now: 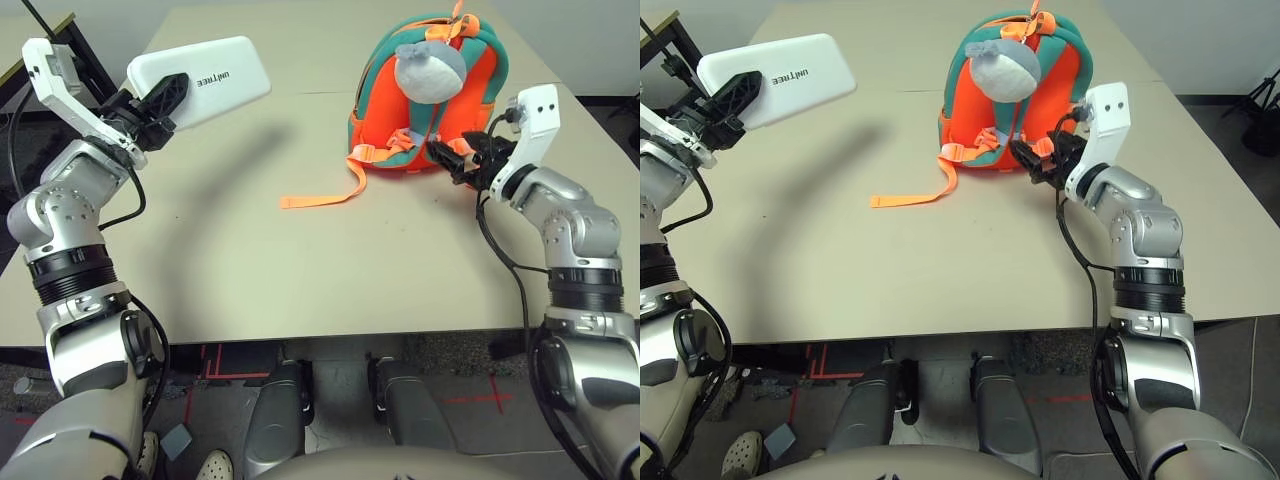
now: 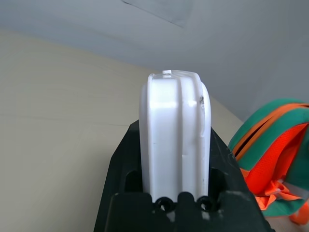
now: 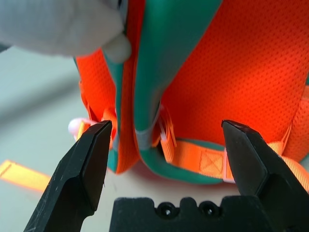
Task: Put the pencil case into the backpack and zip it.
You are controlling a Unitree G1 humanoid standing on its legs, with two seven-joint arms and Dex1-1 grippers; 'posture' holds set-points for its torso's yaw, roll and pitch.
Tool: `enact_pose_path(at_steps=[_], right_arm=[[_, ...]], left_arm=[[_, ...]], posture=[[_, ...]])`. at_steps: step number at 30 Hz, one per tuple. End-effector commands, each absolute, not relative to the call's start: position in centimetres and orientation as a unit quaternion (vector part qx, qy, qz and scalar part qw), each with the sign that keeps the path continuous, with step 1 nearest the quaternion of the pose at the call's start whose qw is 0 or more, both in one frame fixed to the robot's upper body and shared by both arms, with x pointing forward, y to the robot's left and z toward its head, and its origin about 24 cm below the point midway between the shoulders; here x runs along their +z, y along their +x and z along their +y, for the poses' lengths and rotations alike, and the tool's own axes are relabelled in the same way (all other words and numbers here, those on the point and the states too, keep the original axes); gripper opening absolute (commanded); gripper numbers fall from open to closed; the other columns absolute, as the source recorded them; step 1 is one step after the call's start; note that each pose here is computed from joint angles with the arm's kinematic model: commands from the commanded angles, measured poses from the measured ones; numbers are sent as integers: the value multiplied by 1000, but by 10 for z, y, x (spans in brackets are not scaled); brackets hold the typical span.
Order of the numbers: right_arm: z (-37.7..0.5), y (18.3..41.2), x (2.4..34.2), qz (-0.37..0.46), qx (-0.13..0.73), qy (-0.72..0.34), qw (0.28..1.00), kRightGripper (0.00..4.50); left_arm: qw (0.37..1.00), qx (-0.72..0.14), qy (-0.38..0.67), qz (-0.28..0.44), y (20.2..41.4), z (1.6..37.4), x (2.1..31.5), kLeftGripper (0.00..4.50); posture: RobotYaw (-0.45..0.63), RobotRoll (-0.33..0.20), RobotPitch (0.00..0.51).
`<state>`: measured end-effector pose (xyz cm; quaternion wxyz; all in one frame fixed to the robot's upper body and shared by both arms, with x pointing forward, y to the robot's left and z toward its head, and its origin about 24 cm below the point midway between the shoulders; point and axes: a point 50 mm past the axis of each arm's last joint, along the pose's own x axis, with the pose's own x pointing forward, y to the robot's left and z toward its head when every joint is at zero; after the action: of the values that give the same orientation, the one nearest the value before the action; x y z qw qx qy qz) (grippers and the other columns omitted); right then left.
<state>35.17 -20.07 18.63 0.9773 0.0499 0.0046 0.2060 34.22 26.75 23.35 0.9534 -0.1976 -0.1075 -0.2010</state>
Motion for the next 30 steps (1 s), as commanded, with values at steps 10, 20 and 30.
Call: enact_pose_path(at_steps=[10,20,30], right_arm=[[-182,361,179,18,215,80,973,4500],[-164,370,179,14,229,88,969,4500],[-157,385,180,-20,205,87,975,4500]], left_arm=[[954,-218,-185,-88,358,238,216,1256],[954,-219,-189,-73,363,228,202,1256],[950,-220,-208,-80,364,222,200,1256]], posture=[[-116,0,128],[-122,0,125],[-120,0,123]])
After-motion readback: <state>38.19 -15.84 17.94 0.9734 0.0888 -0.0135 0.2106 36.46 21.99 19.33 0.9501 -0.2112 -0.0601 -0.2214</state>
